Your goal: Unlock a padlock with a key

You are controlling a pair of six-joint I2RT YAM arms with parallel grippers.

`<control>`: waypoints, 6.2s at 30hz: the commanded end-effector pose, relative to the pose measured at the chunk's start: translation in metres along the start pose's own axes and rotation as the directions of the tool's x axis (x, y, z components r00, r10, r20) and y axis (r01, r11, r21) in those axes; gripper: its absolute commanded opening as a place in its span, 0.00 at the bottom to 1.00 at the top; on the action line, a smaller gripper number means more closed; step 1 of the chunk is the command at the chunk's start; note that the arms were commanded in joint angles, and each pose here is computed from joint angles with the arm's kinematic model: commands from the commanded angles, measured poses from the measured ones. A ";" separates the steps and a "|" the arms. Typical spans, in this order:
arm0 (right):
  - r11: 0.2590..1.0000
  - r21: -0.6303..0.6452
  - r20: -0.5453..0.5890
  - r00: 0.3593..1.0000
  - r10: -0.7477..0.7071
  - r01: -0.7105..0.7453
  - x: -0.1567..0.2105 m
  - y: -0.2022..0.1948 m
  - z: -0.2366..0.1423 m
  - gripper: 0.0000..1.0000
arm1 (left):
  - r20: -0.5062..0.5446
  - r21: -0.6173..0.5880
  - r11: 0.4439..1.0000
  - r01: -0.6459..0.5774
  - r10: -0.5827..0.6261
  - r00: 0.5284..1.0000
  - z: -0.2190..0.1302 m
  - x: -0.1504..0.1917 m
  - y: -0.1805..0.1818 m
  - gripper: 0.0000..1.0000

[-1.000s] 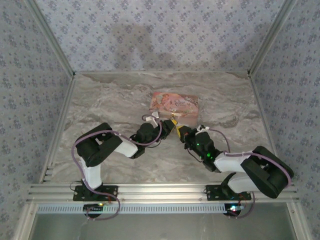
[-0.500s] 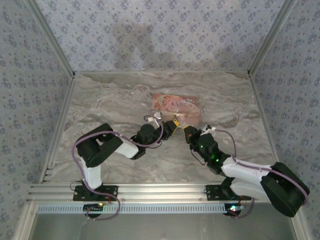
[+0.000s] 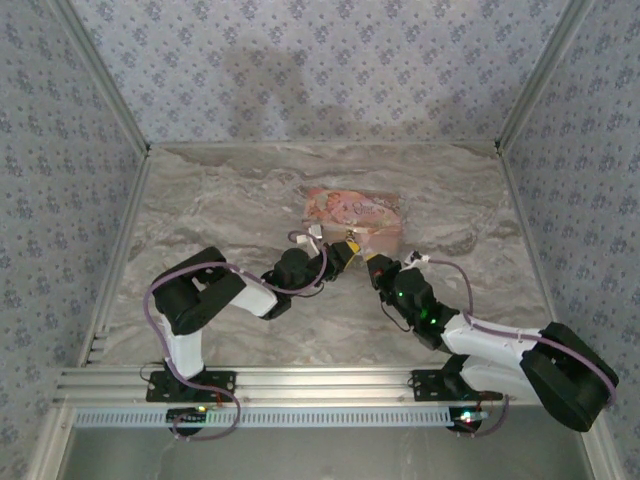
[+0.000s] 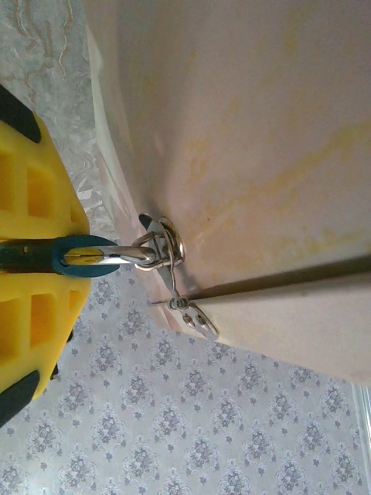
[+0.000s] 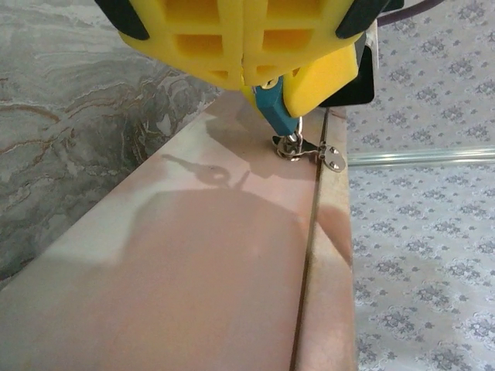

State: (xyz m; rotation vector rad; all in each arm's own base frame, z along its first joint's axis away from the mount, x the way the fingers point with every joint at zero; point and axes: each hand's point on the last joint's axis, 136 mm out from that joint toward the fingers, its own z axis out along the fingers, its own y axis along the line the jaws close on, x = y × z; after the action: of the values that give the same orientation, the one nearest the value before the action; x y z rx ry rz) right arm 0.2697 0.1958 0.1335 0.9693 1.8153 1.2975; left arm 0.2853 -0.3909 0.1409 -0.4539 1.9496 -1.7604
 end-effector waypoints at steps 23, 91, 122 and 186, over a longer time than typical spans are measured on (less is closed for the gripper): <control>0.999 -0.031 0.044 0.999 -0.025 0.026 -0.005 0.009 -0.005 0.00 | 0.003 0.136 0.991 0.004 -0.005 1.000 0.009 0.006 -0.034 0.12; 0.995 -0.029 -0.100 0.991 0.093 -0.096 0.014 0.043 0.045 0.00 | -0.098 0.207 0.978 0.007 0.013 0.995 0.010 0.031 -0.063 0.01; 0.989 -0.041 -0.097 0.985 -0.142 0.139 0.005 0.058 0.042 0.00 | -0.107 0.234 0.972 -0.003 0.029 0.994 0.006 0.034 -0.076 0.00; 0.978 0.127 -0.248 0.960 -0.132 0.167 -0.010 0.001 -0.008 0.31 | -0.062 0.134 0.990 -0.035 0.043 0.997 -0.003 0.015 -0.032 0.00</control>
State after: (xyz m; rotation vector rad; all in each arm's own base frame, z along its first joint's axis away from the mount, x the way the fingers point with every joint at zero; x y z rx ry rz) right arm 0.2810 0.1878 0.1571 0.7790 2.0674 1.2960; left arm 0.2717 -0.3906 0.1323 -0.4042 1.9913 -1.7642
